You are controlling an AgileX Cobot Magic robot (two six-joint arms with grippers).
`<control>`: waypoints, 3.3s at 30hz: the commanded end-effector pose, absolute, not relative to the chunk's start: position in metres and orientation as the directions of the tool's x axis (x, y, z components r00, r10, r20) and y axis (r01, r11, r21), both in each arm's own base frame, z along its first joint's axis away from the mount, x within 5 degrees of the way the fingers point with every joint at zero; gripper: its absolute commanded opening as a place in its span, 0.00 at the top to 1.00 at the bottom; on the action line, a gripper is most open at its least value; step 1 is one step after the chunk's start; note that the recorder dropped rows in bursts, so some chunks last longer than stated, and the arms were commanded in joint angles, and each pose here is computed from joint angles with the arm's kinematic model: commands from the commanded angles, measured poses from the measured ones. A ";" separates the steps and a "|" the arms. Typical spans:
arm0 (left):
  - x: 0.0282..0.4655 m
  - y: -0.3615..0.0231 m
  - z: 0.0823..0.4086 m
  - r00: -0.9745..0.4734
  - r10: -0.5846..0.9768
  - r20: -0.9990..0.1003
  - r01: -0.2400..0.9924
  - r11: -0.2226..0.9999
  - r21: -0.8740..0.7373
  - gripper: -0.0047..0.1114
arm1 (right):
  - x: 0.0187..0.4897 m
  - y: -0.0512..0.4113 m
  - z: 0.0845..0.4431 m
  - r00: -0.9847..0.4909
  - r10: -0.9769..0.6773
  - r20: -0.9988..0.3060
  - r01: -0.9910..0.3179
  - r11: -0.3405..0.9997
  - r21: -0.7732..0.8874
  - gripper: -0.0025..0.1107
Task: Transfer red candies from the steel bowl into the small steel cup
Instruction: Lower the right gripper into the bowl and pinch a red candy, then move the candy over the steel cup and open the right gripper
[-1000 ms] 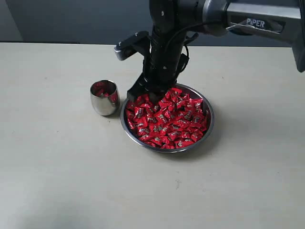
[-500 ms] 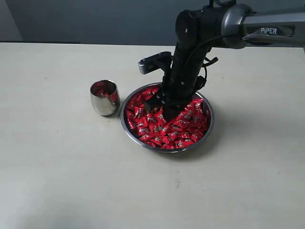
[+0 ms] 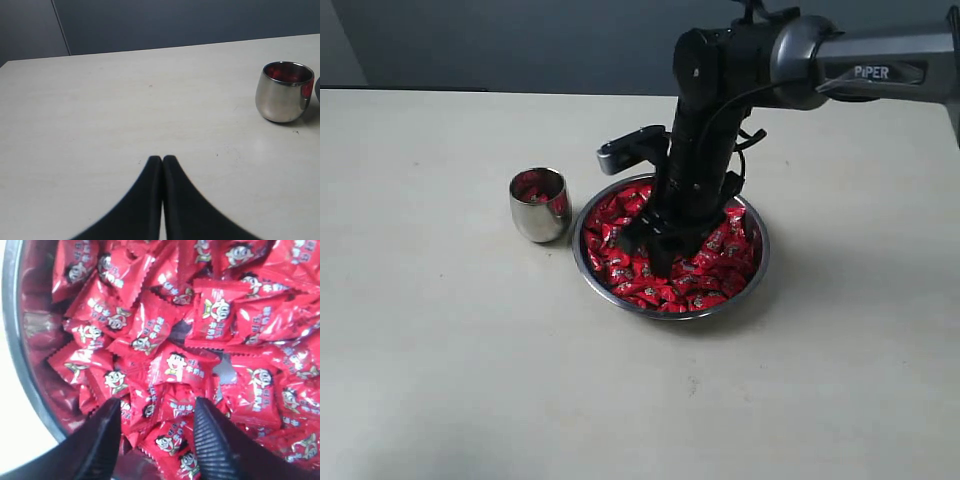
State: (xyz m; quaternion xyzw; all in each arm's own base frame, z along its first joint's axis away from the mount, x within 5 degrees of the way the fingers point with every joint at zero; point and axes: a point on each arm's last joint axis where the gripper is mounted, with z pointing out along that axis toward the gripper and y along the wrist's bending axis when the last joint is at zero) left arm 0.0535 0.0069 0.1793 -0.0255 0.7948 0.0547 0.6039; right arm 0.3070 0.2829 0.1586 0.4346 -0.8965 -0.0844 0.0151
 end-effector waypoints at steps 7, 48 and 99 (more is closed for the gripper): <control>0.053 0.007 0.183 -0.250 0.028 -0.968 -0.103 0.993 0.055 0.96 | 0.304 0.279 0.160 -0.587 -0.810 0.001 -0.803 0.582 0.133 0.58; 0.053 0.007 0.183 -0.252 0.028 -0.967 -0.103 0.993 0.055 0.96 | 0.302 0.275 0.213 -0.578 -0.800 -0.161 -0.814 0.578 0.055 0.98; 0.053 0.007 0.183 -0.250 0.028 -0.968 -0.103 0.993 0.055 0.96 | 0.340 0.391 0.180 -0.473 -0.709 -0.523 -0.871 0.467 0.153 0.97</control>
